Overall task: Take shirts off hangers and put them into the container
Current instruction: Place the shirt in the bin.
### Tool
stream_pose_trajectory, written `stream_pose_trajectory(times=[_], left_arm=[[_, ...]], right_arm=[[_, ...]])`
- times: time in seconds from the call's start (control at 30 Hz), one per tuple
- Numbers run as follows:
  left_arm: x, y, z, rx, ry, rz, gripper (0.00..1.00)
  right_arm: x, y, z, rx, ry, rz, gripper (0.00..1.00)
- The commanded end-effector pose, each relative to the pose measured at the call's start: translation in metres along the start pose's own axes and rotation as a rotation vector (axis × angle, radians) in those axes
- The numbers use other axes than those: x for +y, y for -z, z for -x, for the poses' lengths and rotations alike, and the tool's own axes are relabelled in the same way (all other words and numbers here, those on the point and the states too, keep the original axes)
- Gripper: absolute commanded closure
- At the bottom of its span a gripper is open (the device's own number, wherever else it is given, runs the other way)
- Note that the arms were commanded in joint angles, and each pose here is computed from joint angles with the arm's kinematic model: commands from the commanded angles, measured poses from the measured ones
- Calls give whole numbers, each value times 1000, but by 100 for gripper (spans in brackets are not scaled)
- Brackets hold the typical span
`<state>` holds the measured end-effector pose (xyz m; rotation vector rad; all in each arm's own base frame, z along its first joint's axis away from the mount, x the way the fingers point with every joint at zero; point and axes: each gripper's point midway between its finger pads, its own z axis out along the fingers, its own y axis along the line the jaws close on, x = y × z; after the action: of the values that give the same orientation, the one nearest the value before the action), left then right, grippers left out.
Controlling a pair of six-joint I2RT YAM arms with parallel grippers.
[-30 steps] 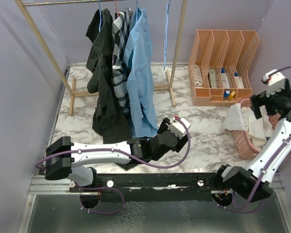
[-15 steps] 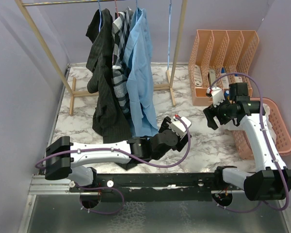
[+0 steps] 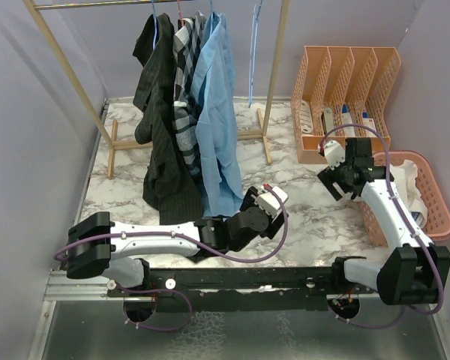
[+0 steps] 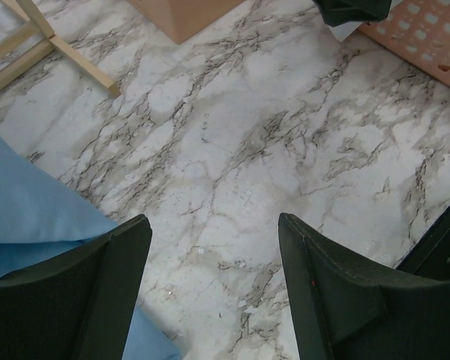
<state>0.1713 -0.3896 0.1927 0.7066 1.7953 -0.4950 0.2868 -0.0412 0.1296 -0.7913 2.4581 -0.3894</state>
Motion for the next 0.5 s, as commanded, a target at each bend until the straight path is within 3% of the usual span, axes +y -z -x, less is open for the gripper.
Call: stream_pose_trajectory(times=[0.0, 0.47], left_arm=[[2, 8, 15, -78, 60, -5, 29], [14, 20, -13, -92, 114, -16, 29]], right_arm=[[-40, 3, 15, -37, 103, -198, 13], [-35, -26, -7, 112, 357, -297, 13]])
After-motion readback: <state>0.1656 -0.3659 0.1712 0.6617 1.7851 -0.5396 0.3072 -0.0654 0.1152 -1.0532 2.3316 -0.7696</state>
